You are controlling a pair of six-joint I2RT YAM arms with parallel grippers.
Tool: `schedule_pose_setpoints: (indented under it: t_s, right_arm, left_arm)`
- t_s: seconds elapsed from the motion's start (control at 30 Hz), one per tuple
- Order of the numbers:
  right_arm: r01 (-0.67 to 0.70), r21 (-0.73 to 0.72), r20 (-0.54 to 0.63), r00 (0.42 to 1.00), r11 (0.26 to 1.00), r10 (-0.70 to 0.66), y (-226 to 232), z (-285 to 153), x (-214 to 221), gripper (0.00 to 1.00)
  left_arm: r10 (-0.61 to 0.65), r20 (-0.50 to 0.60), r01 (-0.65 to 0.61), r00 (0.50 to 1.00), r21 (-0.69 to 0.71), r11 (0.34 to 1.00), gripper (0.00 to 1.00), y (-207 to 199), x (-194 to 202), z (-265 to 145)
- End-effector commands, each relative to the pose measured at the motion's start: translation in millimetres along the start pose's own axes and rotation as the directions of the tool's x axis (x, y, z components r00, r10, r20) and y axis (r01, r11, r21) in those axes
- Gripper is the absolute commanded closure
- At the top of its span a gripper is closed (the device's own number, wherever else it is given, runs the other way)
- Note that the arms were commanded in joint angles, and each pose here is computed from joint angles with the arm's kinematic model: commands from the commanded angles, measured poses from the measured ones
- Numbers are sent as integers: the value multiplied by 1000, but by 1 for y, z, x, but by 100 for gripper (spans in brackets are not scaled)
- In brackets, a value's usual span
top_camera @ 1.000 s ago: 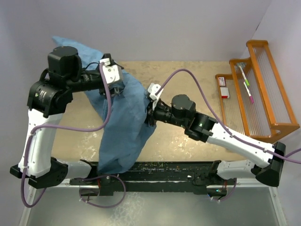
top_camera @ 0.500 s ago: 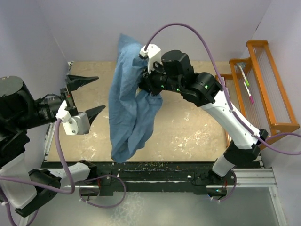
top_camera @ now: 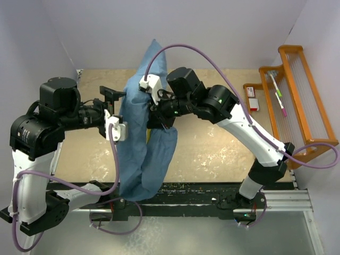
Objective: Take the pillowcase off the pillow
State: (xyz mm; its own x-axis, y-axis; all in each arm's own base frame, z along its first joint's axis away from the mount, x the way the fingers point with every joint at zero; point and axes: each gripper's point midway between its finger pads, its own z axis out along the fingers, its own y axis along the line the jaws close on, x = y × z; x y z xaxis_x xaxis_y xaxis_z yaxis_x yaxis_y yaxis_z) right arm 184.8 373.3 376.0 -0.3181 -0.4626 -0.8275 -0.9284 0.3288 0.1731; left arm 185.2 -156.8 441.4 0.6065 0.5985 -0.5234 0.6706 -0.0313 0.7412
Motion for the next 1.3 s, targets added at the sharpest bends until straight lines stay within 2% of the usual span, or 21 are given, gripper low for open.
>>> schedule_pose_setpoints:
  t_s: [0.0, 0.2, 0.43, 0.57, 0.7, 0.77, 0.8, 0.87, 0.93, 0.97, 1.0, 1.03, 1.07, 1.17, 1.27]
  right_arm:
    - [49, -216, 101, 995, 975, -28, 47, -20, -20, 100]
    - [91, -328, 133, 990, 940, -50, 71, -24, -31, 100]
    - [138, -425, 152, 985, 894, -80, 103, -23, -35, 100]
    - [146, -457, 98, 989, 877, -114, 126, -4, -27, 100]
    - [138, -463, 64, 990, 876, -122, 136, 7, -20, 100]
    - [144, -461, 76, 989, 875, -123, 137, 4, -22, 100]
    - [147, -469, 86, 989, 871, -121, 139, 1, -23, 100]
    - [166, -486, 120, 985, 858, -122, 143, -6, -30, 100]
    - [180, -492, 144, 982, 852, -124, 146, -10, -34, 100]
    - [184, -498, 153, 981, 848, -123, 146, -12, -37, 100]
    - [186, -503, 159, 980, 844, -121, 147, -12, -38, 100]
    - [185, -506, 165, 979, 843, -116, 146, -12, -40, 100]
    - [177, -506, 166, 980, 844, -106, 142, -11, -41, 100]
    - [142, -488, 207, 977, 861, -44, 117, -18, -52, 99]
    - [88, -446, 289, 956, 891, 50, 82, -36, -64, 89]
  left_arm:
    - [170, 33, -166, 985, -110, 980, 6, 20, -17, -14]
    - [274, 58, -256, 960, -212, 943, 6, 28, -31, -24]
    - [288, 19, -281, 957, -166, 945, 5, 15, -22, -26]
    - [312, 23, -306, 950, -130, 943, 4, 10, -20, -22]
    - [283, 40, -280, 958, -80, 957, 4, -1, -15, -15]
    - [230, 57, -228, 972, -29, 973, 6, -16, -12, -11]
    - [194, 60, -195, 979, 14, 981, 10, -27, -7, -7]
    - [127, 60, -132, 990, 80, 988, 26, -46, 0, -2]
    - [54, 79, -62, 995, 111, 992, 45, -57, 0, 2]
    - [16, 99, -27, 995, 112, 993, 58, -59, -3, 4]
    - [-32, 118, 19, 993, 105, 994, 83, -59, -6, 6]
    - [-76, 142, 65, 987, 80, 995, 97, -54, -11, 8]
    - [-121, 163, 114, 979, 50, 992, 100, -48, -15, 9]
    - [-192, 198, 200, 961, -23, 980, 100, -30, -21, 10]
    - [-271, 193, 288, 943, -63, 956, 100, -17, -18, 13]
